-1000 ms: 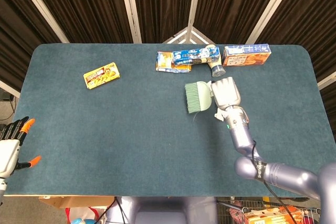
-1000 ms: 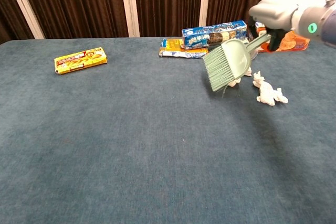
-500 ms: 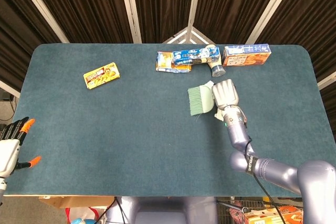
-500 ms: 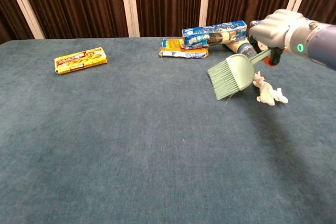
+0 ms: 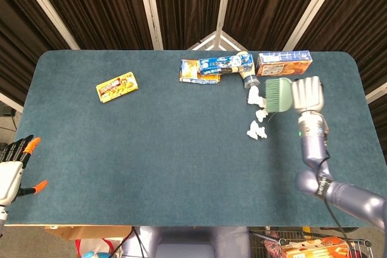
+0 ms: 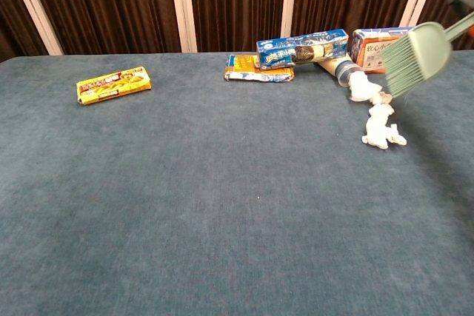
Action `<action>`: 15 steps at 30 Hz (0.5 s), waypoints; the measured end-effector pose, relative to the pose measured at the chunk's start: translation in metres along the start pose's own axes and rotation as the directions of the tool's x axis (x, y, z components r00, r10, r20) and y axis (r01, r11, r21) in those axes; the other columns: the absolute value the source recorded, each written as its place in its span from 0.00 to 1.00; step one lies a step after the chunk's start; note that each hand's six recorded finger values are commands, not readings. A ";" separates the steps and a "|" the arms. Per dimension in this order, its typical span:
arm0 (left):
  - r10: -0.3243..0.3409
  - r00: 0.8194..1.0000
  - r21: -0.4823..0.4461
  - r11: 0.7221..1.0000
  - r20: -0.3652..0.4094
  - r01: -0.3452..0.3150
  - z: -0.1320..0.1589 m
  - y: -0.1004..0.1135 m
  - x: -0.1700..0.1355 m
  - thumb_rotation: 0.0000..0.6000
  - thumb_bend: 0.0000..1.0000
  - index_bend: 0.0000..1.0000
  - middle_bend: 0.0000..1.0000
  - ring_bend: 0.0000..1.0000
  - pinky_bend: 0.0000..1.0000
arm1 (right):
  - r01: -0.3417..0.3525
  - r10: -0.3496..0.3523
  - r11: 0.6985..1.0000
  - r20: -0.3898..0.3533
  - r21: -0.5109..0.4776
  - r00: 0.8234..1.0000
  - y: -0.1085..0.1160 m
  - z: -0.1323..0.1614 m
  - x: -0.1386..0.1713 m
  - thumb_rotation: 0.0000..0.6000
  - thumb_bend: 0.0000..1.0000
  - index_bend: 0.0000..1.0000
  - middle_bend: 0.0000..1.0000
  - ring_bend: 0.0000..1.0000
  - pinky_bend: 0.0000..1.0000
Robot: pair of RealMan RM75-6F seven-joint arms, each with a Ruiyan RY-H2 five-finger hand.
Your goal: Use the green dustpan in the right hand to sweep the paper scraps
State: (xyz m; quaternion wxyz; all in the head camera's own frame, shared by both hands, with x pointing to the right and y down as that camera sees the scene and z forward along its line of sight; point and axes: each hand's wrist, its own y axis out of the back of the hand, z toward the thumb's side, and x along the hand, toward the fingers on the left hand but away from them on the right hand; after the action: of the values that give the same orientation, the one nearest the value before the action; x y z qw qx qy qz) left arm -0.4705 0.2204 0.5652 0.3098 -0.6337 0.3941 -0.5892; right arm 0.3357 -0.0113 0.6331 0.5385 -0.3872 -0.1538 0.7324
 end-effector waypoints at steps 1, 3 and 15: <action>0.002 1.000 0.001 1.000 0.001 -0.002 0.000 0.000 0.000 1.00 0.05 0.00 0.00 0.00 0.00 | 0.001 -0.001 1.000 0.005 -0.002 1.000 0.000 -0.005 0.002 1.00 0.61 0.79 0.96 0.99 1.00; 0.005 1.000 0.003 1.000 0.005 -0.005 0.001 0.001 0.000 1.00 0.05 0.00 0.00 0.00 0.00 | 0.007 -0.006 1.000 0.008 -0.015 1.000 0.003 -0.015 0.008 1.00 0.61 0.79 0.96 0.99 1.00; 0.010 1.000 0.018 1.000 0.007 -0.010 0.003 -0.001 -0.002 1.00 0.05 0.00 0.00 0.00 0.00 | 0.041 -0.082 0.968 -0.157 -0.246 0.984 0.030 -0.011 0.085 1.00 0.61 0.79 0.96 0.99 1.00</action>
State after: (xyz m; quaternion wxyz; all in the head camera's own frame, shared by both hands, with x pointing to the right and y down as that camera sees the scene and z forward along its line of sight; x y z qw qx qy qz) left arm -0.4671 0.2221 0.5647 0.3199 -0.6310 0.3907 -0.5889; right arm 0.3139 0.0523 0.5724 0.5209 -0.5043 -0.2085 0.6565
